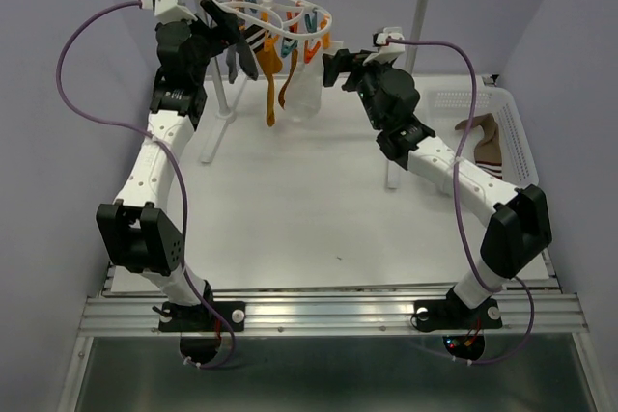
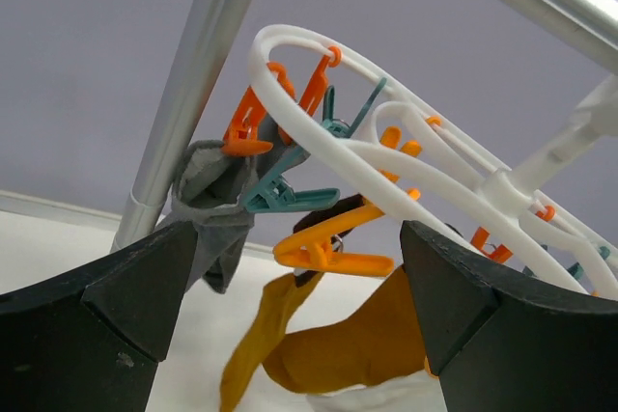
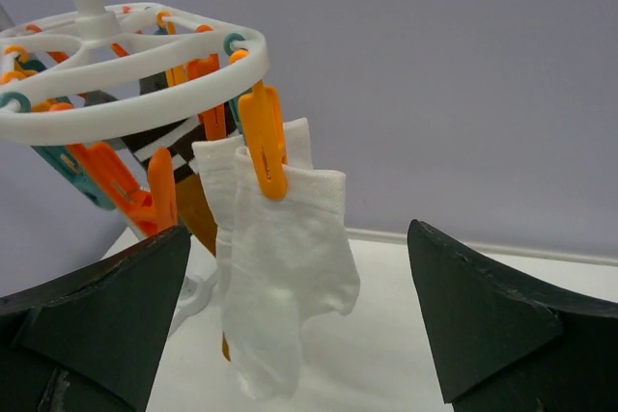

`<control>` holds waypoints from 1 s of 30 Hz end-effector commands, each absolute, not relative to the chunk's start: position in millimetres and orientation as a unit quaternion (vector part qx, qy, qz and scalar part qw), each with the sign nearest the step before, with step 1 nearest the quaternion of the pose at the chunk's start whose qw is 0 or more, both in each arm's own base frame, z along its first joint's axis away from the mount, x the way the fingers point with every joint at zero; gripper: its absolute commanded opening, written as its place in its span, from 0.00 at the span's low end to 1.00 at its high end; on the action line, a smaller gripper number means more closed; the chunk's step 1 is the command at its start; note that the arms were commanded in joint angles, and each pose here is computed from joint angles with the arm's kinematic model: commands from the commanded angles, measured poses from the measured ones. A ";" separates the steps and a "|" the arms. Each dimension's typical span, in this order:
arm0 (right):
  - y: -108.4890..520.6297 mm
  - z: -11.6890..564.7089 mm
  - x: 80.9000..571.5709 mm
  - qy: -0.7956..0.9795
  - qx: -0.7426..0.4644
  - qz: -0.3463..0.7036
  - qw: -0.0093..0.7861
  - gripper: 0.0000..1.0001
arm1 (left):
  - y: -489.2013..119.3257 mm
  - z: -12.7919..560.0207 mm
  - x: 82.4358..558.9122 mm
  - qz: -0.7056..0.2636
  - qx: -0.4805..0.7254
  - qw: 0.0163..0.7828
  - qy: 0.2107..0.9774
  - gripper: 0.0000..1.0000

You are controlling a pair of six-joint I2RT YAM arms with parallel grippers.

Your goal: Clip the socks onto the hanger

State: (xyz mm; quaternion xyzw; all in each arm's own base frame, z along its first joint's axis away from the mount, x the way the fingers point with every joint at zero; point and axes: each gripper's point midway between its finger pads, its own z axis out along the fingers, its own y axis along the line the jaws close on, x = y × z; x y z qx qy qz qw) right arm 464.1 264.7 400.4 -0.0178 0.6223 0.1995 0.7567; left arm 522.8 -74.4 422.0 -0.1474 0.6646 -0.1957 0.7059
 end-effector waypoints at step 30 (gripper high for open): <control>266.1 424.0 427.9 0.639 -0.084 0.227 0.730 1.00 | -85.8 464.5 459.5 -0.247 -0.102 0.739 0.618 0.99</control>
